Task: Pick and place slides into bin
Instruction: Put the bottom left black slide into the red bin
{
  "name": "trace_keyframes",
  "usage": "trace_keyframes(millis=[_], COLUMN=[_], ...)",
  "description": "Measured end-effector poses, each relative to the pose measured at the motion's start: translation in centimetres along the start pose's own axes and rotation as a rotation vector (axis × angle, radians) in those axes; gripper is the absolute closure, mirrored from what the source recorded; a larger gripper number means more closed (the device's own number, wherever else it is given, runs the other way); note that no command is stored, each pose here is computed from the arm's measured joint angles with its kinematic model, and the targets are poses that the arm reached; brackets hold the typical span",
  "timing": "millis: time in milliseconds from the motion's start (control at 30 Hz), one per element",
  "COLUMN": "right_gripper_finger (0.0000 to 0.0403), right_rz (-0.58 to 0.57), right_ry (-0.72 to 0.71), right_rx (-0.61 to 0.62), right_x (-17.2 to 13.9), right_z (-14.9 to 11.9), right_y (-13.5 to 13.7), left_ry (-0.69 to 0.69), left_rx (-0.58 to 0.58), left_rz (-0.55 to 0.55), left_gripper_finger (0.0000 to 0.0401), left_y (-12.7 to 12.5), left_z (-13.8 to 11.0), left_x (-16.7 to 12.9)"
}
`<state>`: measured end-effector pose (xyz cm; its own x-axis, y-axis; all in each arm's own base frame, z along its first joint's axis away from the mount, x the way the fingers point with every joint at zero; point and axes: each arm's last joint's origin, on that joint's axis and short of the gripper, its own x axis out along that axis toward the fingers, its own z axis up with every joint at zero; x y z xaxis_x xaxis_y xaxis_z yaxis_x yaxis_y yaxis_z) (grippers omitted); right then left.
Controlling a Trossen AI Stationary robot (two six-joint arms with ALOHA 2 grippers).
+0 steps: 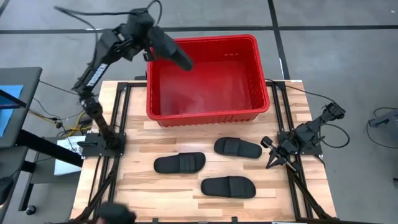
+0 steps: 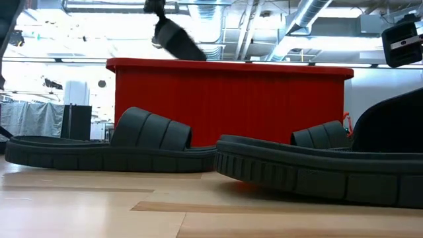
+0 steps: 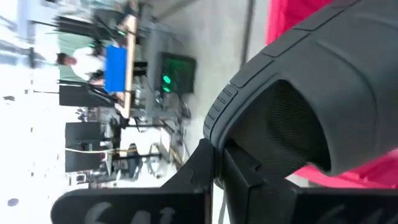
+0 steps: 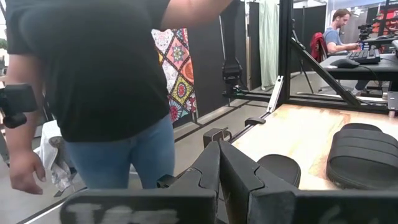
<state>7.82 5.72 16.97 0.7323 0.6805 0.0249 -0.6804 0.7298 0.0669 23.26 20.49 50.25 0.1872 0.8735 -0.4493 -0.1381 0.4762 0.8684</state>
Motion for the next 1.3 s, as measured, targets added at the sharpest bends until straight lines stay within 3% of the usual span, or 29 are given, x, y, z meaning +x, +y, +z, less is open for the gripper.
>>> trace_keyframes(millis=[333,567,800,1033,1300], right_gripper_finger=[0.0403,0.0403,0.0403,0.0403,0.0403], right_rz=[0.0,0.0,0.0,0.0,0.0], right_ry=[0.0,0.0,0.0,0.0,0.0], right_rx=[0.0,0.0,0.0,0.0,0.0], right_x=[0.0,0.0,0.0,0.0,0.0], right_z=[0.0,0.0,0.0,0.0,0.0], right_y=[0.0,0.0,0.0,0.0,0.0], left_ry=[0.025,0.114,0.164,0.153,0.144], left_rx=[0.08,0.174,0.349,0.375,0.483], left_rz=[-0.143,-0.21,-0.352,-0.409,-0.482], left_gripper_finger=[0.0401,0.0401,0.0401,0.0401,0.0401], left_y=[-2.5,-4.4,-6.9,-9.6,-13.0], left_z=[2.1,2.7,2.8,4.4,6.0], left_x=[6.9,9.4,9.0,8.5,7.3])
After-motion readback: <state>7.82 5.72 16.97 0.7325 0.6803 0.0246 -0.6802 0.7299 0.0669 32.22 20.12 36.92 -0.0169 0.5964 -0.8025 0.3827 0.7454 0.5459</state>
